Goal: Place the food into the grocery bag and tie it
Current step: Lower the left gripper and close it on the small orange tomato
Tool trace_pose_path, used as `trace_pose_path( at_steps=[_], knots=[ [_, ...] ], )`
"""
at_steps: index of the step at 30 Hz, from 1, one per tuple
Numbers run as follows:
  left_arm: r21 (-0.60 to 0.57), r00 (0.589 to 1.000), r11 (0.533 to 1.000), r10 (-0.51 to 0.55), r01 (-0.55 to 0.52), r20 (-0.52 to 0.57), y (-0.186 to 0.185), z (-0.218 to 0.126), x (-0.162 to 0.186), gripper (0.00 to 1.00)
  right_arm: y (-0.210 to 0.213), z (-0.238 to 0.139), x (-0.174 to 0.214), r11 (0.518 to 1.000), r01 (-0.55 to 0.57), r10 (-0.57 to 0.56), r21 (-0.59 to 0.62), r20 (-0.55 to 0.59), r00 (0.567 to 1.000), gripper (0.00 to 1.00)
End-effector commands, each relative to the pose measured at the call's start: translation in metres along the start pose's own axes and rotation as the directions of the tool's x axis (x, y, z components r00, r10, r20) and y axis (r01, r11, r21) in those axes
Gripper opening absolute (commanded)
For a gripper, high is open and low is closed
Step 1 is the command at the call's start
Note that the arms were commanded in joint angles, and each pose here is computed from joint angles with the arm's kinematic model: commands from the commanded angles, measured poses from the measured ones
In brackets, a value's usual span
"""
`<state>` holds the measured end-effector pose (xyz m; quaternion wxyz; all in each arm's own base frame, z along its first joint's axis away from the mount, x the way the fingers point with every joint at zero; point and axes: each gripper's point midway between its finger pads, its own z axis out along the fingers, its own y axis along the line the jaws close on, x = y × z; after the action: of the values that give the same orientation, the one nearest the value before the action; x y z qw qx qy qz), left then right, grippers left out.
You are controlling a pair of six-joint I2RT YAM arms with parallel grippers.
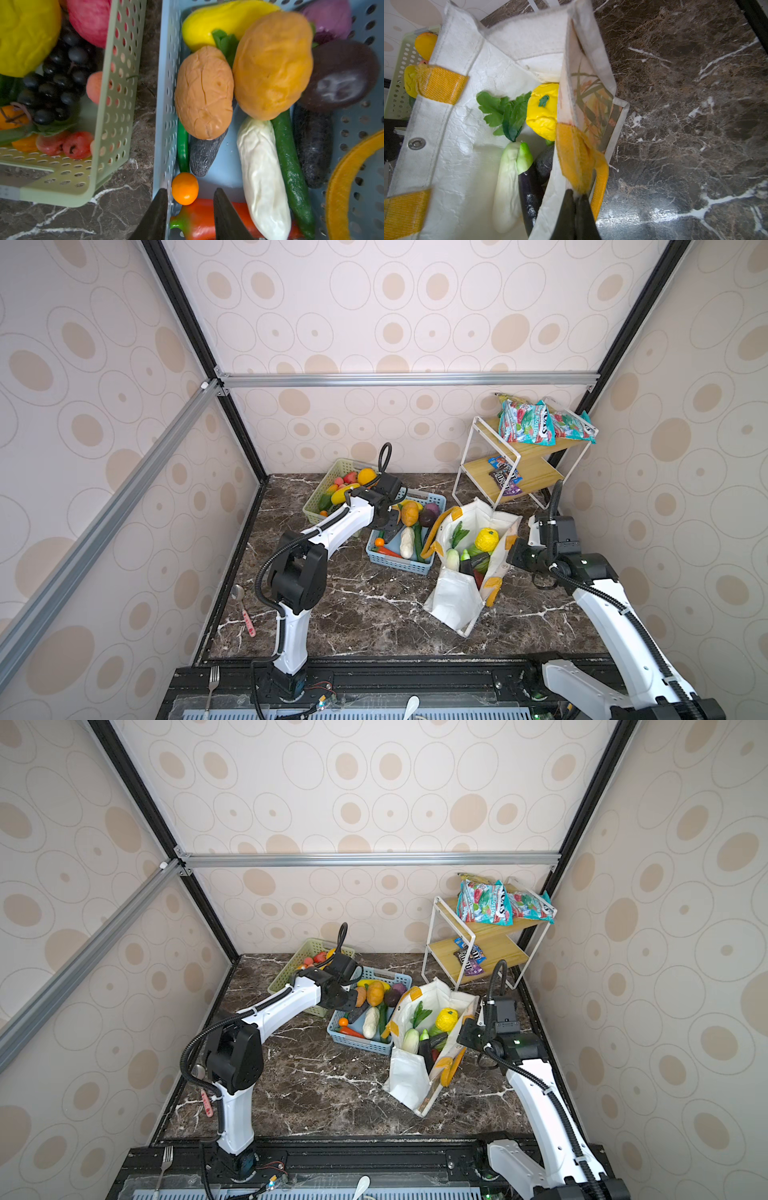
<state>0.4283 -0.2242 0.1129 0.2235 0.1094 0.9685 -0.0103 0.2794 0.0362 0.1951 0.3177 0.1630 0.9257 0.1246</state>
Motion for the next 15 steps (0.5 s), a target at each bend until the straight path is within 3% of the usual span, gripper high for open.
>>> trace_pose_path(
  at_steps=[1,15],
  knots=[
    [-0.038,0.998,0.999,0.03,-0.032,-0.048,0.002,0.007,0.016,0.39,-0.003,0.0,0.007,1.0,-0.005,0.006,0.013,-0.036,0.999,0.0],
    [-0.133,0.995,0.99,0.036,-0.049,-0.098,0.005,0.041,0.04,0.42,-0.005,0.001,0.011,1.0,-0.013,0.014,0.013,-0.04,0.999,0.0]
  ],
)
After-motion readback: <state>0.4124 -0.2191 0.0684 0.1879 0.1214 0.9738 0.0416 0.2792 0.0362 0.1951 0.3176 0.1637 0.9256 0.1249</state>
